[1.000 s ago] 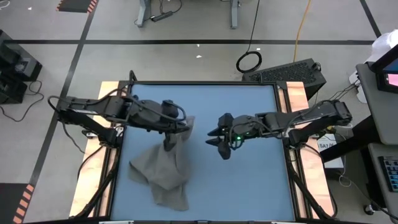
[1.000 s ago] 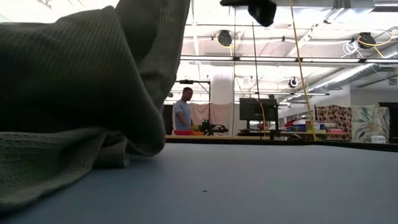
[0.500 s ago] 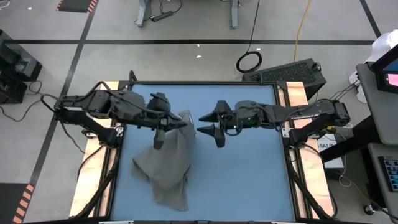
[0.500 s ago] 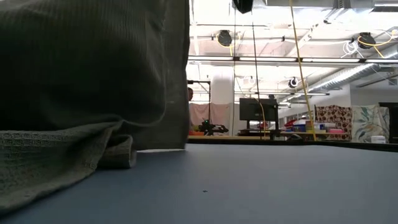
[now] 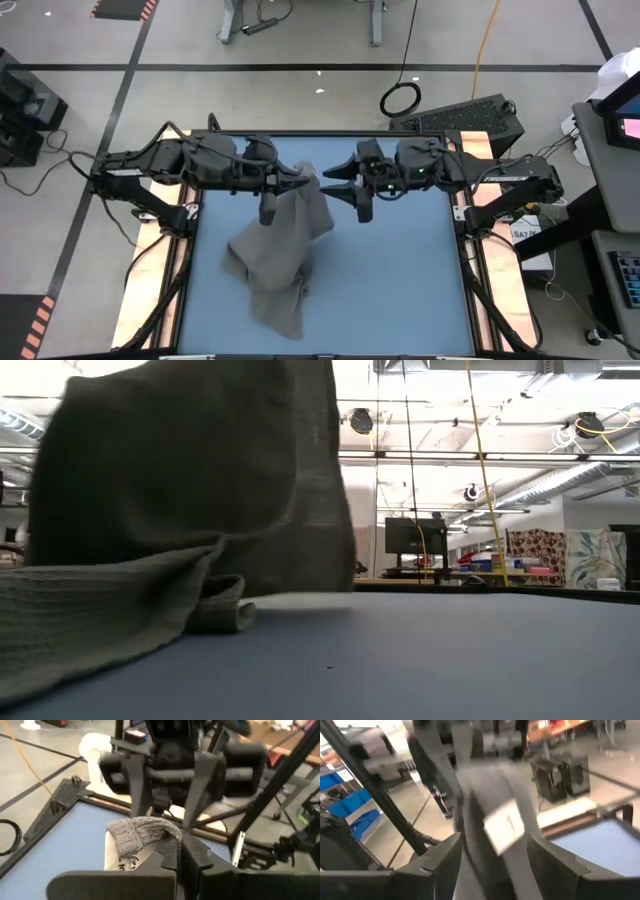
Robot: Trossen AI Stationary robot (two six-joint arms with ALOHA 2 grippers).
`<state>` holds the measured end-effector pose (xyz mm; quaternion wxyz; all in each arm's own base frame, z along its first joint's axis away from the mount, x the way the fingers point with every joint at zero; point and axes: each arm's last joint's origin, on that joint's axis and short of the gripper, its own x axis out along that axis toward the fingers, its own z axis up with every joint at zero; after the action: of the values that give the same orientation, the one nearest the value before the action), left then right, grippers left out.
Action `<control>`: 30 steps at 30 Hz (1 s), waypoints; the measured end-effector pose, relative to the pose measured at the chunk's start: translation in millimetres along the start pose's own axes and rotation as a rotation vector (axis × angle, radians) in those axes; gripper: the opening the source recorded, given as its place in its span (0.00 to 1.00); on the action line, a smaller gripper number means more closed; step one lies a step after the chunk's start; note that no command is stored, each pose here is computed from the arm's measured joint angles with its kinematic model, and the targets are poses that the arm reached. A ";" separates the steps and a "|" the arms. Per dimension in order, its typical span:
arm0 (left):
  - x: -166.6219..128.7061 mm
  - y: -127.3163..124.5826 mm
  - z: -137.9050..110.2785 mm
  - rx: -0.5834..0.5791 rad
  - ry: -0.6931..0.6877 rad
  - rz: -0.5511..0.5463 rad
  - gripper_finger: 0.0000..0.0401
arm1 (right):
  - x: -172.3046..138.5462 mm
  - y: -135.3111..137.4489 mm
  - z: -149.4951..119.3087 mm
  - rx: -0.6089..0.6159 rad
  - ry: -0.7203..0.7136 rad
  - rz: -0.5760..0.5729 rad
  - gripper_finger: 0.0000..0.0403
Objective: Roll towel
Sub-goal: Fold the gray towel
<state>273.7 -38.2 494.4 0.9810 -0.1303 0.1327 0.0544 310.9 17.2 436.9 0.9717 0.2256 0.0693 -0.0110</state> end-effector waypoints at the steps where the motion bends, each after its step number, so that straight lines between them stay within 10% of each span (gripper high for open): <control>1: 1.4 0.8 1.5 -0.004 -0.015 0.008 0.01 | 0.0 -0.6 -2.3 0.024 0.023 -0.008 0.53; 9: 14.9 10.0 1.8 -0.047 -0.052 0.152 0.02 | -2.8 11.6 -24.3 0.096 0.170 -0.040 0.53; 23: 63.4 4.5 2.5 -0.190 -0.170 0.117 0.03 | 5.9 16.5 -44.8 -0.119 0.184 -0.238 0.53; 30: 60.7 3.6 5.1 -0.196 -0.190 0.105 0.03 | 4.8 20.4 -49.8 -0.089 0.209 -0.235 0.33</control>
<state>332.6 -29.0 481.5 0.9675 -0.2128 0.0402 0.1304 310.2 57.5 400.9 0.9603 0.1723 0.1963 -0.0982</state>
